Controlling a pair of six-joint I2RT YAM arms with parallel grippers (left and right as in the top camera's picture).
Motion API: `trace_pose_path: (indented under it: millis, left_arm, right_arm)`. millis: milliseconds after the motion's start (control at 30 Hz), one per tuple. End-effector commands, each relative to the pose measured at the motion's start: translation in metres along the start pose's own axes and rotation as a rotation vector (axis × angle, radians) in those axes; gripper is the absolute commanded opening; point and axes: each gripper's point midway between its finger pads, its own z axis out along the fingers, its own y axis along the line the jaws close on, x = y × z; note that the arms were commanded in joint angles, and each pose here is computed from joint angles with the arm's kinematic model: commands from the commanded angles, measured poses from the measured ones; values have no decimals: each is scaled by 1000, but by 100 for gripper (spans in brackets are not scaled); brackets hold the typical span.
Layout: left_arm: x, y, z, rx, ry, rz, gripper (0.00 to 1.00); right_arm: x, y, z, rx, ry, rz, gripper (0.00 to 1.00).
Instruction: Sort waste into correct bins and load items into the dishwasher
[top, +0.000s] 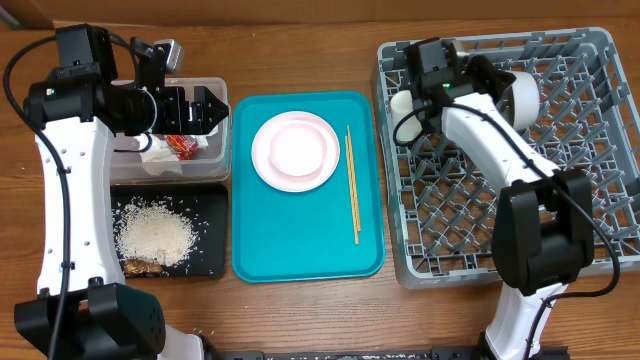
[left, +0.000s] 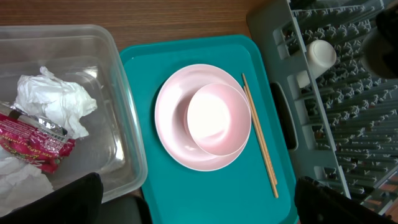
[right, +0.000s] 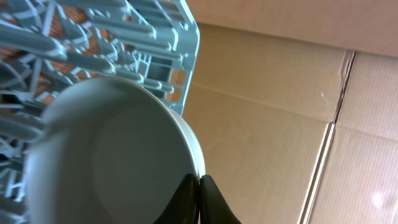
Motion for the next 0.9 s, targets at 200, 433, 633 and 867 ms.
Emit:
trace_pose_path:
  millis: [200, 433, 633, 867]
  left_arm:
    - [-8, -5, -8, -5, -27, 14, 100]
    - [-8, -5, -8, -5, -27, 14, 100]
    - [-8, -5, -8, -5, -27, 13, 100]
    - [-8, -5, -8, -5, -27, 14, 100]
  right_arm:
    - [-11, 8, -14, -3, -40, -7, 18]
    - [-18, 14, -23, -27, -75, 105, 26]
    - [-25, 23, -27, -85, -107, 238, 31]
    - [-29, 51, -31, -249, -122, 404, 38]
